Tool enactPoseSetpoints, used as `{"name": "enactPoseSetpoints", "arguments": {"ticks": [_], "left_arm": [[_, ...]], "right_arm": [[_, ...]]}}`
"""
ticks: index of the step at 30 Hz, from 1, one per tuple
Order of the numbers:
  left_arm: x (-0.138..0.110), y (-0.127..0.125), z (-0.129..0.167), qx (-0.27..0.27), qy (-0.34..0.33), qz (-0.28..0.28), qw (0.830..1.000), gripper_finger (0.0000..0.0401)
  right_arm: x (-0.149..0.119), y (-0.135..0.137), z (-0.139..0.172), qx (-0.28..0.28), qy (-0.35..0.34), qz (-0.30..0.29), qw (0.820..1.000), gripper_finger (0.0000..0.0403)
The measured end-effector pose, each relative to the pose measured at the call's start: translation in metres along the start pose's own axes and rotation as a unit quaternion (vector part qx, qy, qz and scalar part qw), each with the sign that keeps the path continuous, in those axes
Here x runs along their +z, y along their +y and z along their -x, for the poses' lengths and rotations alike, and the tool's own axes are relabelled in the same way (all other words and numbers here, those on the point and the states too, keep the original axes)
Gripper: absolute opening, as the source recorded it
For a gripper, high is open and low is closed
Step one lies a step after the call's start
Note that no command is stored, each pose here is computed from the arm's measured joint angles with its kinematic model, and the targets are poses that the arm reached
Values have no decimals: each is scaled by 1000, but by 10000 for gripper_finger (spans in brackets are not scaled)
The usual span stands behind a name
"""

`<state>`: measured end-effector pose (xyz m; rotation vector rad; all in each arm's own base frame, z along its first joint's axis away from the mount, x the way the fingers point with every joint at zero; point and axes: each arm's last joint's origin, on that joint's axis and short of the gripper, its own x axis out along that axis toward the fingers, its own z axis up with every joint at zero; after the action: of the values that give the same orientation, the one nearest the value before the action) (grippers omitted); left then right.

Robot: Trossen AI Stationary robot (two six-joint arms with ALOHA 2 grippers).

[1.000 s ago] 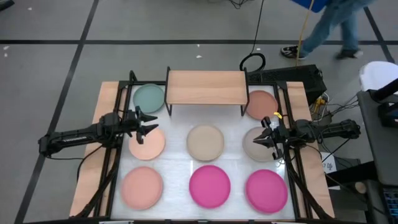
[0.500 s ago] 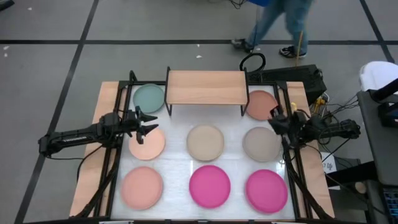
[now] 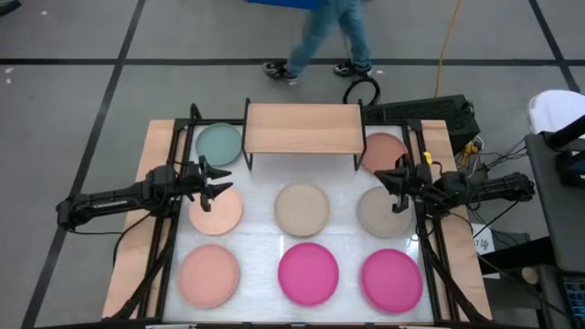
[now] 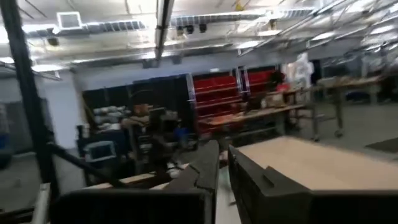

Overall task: Place and stack plates onto a shelf
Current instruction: Put the light brown plate on the shelf

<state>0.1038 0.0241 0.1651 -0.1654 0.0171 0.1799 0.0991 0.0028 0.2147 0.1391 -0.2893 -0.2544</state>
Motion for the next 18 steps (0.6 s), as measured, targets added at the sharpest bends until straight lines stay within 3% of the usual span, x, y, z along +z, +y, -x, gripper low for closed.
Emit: {"name": "enactPoseSetpoints", "arguments": {"ticks": [5, 10, 18], "left_arm": [[0, 0, 0, 0, 0, 0, 1000, 198], [0, 0, 0, 0, 1, 0, 1000, 198], [0, 0, 0, 0, 1, 0, 1000, 198]], "right_arm": [[9, 8, -15, 9, 56, 51, 997, 20], [13, 20, -34, 64, 120, 31, 990, 34], [4, 36, -72, 70, 209, 79, 972, 136]]}}
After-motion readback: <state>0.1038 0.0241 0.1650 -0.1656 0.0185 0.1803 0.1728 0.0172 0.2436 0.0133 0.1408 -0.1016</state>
